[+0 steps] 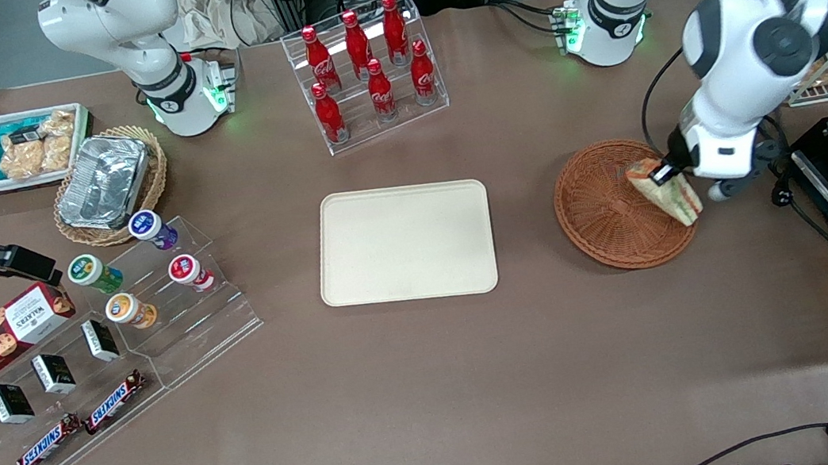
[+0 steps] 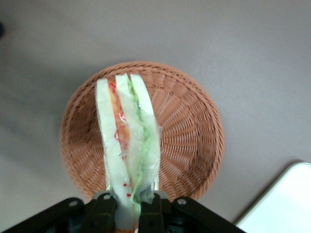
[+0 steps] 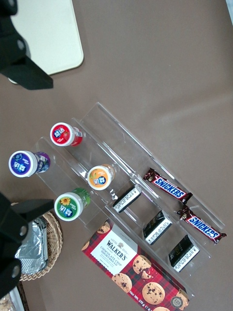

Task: Place sandwich from basket to tray
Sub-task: 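Lift the sandwich up out of the basket with the left gripper, then carry the sandwich over to the cream tray with the left gripper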

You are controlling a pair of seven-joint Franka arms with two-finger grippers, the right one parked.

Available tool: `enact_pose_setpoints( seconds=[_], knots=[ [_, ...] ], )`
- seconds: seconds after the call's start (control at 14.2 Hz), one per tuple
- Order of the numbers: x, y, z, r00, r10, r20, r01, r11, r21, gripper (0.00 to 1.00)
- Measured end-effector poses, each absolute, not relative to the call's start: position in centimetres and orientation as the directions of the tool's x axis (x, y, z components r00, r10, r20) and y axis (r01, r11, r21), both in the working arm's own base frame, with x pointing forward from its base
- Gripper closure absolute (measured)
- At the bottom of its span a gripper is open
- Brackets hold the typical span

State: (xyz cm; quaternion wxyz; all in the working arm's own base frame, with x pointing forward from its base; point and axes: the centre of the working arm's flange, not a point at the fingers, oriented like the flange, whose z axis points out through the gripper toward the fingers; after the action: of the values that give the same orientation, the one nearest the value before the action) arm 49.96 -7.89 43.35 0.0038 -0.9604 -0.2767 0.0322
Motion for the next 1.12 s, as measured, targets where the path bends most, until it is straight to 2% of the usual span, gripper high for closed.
enact_pose_setpoints(
  seconds=[0.21, 0.42, 1.12],
  knots=[
    [51.4, -7.4, 51.6, 0.858, 0.509, -0.068, 0.509, -0.86, -0.027, 0.85],
    [51.4, -6.9, 56.1, 0.887, 0.454, -0.08, 0.454, -0.891, -0.026, 0.85],
    [51.2, -8.6, 57.1, 0.929, 0.361, -0.085, 0.36, -0.933, -0.024, 0.85]
  ],
)
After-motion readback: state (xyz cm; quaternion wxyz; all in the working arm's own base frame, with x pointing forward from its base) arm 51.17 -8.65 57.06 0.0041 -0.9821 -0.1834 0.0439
